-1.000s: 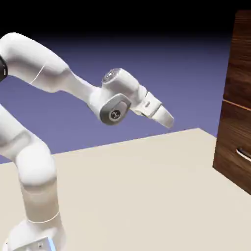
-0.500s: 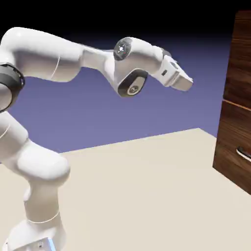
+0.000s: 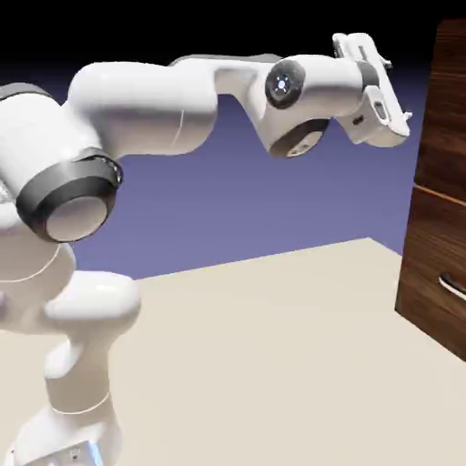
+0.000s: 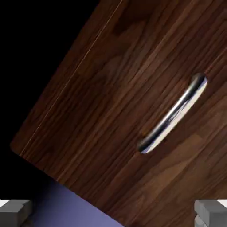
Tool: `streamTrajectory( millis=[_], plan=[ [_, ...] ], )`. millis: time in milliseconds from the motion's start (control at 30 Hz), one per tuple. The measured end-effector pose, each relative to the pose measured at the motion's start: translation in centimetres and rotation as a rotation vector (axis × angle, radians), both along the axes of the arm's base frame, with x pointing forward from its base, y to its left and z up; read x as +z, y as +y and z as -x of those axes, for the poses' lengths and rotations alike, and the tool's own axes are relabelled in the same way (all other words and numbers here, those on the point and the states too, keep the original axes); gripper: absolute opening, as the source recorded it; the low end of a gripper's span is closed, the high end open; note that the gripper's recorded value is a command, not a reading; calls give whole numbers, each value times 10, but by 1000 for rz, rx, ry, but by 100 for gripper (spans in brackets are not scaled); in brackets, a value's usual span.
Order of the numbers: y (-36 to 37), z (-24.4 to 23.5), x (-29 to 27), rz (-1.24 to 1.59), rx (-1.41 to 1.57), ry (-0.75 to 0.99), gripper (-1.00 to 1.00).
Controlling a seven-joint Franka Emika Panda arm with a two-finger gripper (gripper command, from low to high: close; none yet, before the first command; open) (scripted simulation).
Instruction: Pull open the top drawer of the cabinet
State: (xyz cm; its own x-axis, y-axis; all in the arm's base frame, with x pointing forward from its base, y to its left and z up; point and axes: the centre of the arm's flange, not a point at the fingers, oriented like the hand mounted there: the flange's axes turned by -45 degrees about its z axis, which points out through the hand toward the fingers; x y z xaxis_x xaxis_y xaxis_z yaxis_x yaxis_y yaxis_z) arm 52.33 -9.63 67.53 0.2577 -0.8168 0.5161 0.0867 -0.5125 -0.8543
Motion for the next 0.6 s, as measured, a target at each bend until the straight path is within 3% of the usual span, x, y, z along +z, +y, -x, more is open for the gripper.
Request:
streamTrajectory(
  millis=[600],
  plan=[
    [-27, -116, -45, -391, -149, 34, 0]
  ],
)
